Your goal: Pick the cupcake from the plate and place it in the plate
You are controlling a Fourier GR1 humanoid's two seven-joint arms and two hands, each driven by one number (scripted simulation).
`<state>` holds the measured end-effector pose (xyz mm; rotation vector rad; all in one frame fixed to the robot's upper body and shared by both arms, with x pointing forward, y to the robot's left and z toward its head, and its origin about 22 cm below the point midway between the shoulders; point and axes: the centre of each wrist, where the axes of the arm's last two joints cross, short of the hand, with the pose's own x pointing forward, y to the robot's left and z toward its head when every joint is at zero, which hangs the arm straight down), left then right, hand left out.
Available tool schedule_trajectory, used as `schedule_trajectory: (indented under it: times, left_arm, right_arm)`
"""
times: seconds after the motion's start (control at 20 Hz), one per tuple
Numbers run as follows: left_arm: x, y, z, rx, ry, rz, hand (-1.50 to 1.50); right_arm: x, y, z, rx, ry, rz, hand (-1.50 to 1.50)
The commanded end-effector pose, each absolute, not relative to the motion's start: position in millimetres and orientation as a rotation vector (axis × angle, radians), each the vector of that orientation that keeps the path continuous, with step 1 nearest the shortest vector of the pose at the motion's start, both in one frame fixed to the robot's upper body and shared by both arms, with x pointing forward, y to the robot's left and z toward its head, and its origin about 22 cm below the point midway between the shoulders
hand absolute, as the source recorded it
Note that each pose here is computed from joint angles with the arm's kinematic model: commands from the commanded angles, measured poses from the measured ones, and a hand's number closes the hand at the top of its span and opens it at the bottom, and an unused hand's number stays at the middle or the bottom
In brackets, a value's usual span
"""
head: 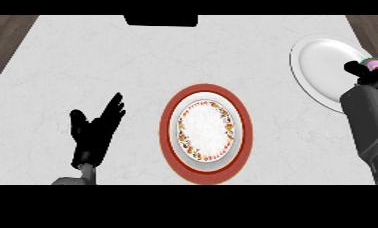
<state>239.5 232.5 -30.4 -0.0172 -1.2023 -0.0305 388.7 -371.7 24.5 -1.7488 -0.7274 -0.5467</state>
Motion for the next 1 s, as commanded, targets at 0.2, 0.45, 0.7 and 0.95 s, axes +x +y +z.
schedule_trajectory:
  times: [0.2,0.45,0.7,0.95]
  left_arm:
    - [243.0,228.0,-26.8,-0.031,-1.219,-0.029,0.00]
    - [239.0,234.1,-36.2,-0.022,-1.195,-0.025,0.00]
    - [247.8,239.5,-23.6,-0.012,-1.202,-0.015,0.00]
    - [245.5,230.7,-33.9,0.004,-1.194,0.012,0.00]
  right_arm:
    - [377.8,-383.6,10.8,-1.568,-0.745,-0.498,-1.50]
    - [384.8,-381.8,31.6,-1.592,-0.978,-0.582,-1.50]
    - [374.0,-390.7,38.2,-1.601,-1.089,-0.753,-1.50]
    - [349.3,-393.3,25.6,-1.451,-1.179,-0.869,-1.50]
